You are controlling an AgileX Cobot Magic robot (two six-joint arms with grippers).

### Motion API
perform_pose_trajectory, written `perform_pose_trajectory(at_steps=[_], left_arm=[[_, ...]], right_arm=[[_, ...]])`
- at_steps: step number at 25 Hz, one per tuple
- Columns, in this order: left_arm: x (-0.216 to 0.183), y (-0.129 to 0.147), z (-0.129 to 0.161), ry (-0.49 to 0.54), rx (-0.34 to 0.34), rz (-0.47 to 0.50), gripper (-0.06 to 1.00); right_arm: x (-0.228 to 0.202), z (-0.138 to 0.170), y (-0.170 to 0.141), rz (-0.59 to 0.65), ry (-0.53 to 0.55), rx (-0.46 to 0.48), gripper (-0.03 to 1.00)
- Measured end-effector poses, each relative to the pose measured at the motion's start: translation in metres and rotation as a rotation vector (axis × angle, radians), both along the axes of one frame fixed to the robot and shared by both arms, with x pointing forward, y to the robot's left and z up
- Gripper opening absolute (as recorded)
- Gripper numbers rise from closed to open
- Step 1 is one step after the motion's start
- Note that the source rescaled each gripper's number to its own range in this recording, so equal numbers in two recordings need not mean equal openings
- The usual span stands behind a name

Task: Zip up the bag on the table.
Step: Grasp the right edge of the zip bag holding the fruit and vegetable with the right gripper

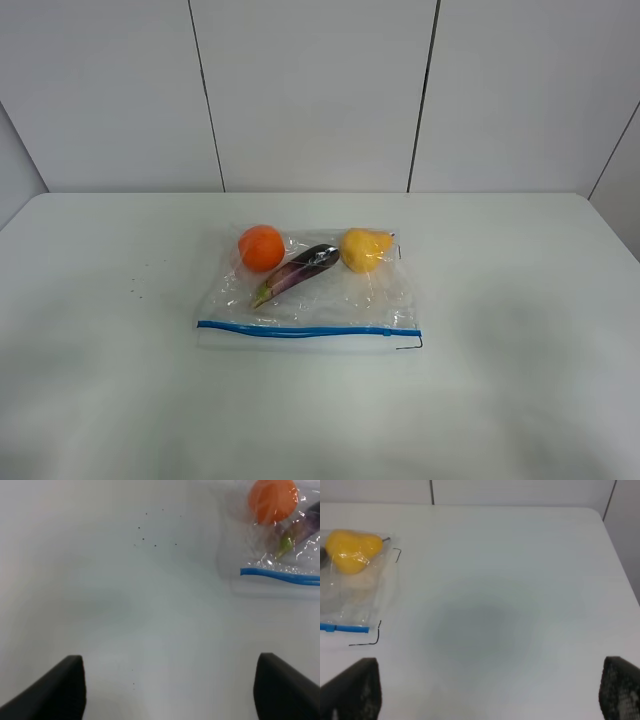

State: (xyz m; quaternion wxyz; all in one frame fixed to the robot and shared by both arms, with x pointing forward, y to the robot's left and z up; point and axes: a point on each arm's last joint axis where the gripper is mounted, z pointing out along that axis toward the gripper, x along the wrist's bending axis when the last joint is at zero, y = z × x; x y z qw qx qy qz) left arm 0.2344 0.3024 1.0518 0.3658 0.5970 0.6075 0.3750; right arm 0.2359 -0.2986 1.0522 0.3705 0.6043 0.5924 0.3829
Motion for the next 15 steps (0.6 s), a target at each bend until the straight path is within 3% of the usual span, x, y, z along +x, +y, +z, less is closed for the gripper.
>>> perform_pose_trajectory(at_steps=[10, 15], left_arm=[[0.0, 0.0, 0.0, 0.0, 0.0, 0.0, 0.87], [0.0, 0.0, 0.0, 0.0, 0.0, 0.0, 0.87]], right_arm=[[0.001, 0.0, 0.0, 0.0, 0.003, 0.0, 0.97], [0.024, 0.025, 0.0, 0.0, 0.081, -0.001, 0.95]])
